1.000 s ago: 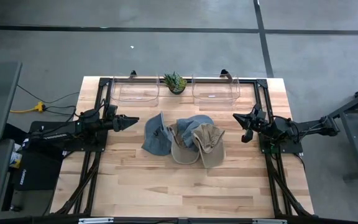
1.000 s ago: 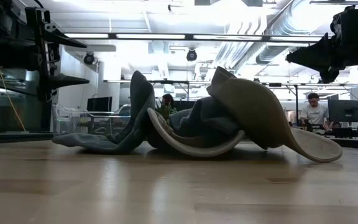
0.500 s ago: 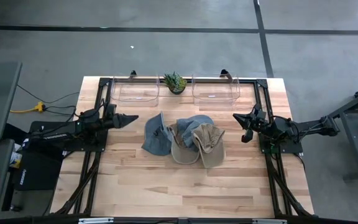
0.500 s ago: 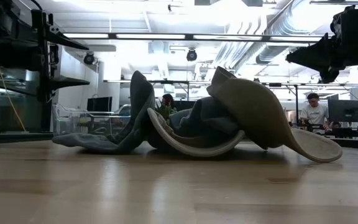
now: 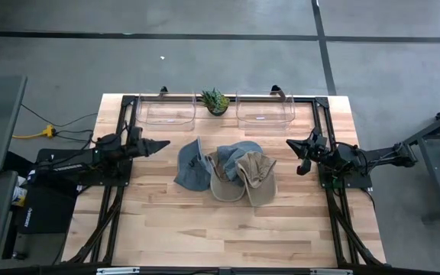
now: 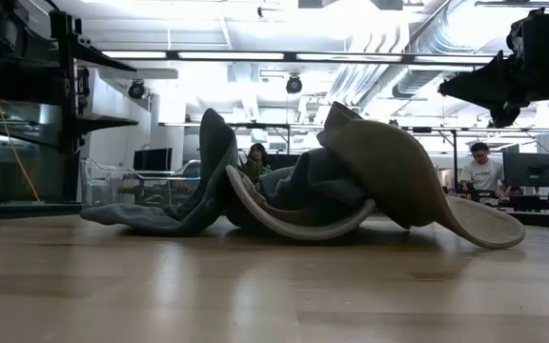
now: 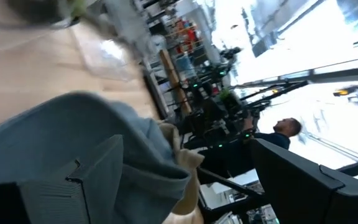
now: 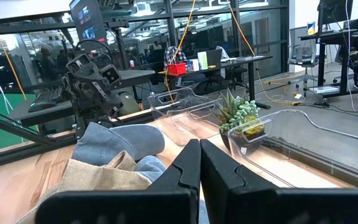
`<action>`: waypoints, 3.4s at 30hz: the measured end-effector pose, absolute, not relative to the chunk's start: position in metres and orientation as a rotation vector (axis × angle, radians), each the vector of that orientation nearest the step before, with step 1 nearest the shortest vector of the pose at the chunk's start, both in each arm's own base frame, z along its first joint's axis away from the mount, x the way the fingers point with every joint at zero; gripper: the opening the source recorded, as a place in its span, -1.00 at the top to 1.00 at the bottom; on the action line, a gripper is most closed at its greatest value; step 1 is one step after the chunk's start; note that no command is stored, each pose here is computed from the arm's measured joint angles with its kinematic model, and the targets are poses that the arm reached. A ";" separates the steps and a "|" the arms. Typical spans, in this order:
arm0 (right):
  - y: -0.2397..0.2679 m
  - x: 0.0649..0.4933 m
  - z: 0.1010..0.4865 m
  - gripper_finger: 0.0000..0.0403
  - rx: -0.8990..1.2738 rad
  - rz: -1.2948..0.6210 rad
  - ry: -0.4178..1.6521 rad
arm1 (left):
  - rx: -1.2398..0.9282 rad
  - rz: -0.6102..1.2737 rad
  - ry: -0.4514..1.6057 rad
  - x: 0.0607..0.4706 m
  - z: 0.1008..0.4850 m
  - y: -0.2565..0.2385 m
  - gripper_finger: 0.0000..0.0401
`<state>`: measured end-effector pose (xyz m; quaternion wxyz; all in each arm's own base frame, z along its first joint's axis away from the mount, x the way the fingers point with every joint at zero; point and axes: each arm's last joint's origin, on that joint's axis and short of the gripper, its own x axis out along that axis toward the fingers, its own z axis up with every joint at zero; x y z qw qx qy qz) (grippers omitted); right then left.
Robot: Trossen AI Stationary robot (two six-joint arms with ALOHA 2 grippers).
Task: Pick & Place hat
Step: Put the left gray cap into the left transparent bin
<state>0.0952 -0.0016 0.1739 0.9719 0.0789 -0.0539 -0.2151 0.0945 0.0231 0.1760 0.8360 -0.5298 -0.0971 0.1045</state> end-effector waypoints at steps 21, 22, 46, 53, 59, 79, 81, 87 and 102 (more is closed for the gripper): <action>-0.002 0.095 0.174 1.00 0.159 -0.434 -0.109 | -0.768 0.176 -0.134 0.113 0.268 0.025 -0.57; -0.002 0.095 0.174 1.00 0.159 -0.434 -0.108 | -0.722 0.172 -0.085 0.117 0.272 0.025 -0.57; -0.002 0.095 0.174 1.00 0.159 -0.434 -0.109 | 0.294 -0.144 0.617 0.207 0.290 0.028 -0.57; -0.002 0.095 0.174 1.00 0.159 -0.434 -0.108 | 0.441 -0.217 0.723 0.230 0.267 0.016 -0.57; -0.002 0.095 0.174 1.00 0.159 -0.434 -0.108 | 0.508 -0.228 0.761 0.244 0.254 0.011 -0.57; -0.002 0.095 0.174 1.00 0.159 -0.434 -0.109 | 0.786 -0.250 0.832 0.262 0.232 0.015 -0.57; -0.002 0.095 0.174 1.00 0.159 -0.434 -0.108 | 0.788 -0.246 0.824 0.266 0.231 0.016 -0.57; -0.002 0.095 0.174 1.00 0.159 -0.434 -0.107 | 0.797 -0.224 0.846 0.273 0.222 0.017 -0.57; -0.002 0.095 0.174 1.00 0.159 -0.435 -0.109 | 0.809 -0.128 0.899 0.274 0.219 0.020 -0.02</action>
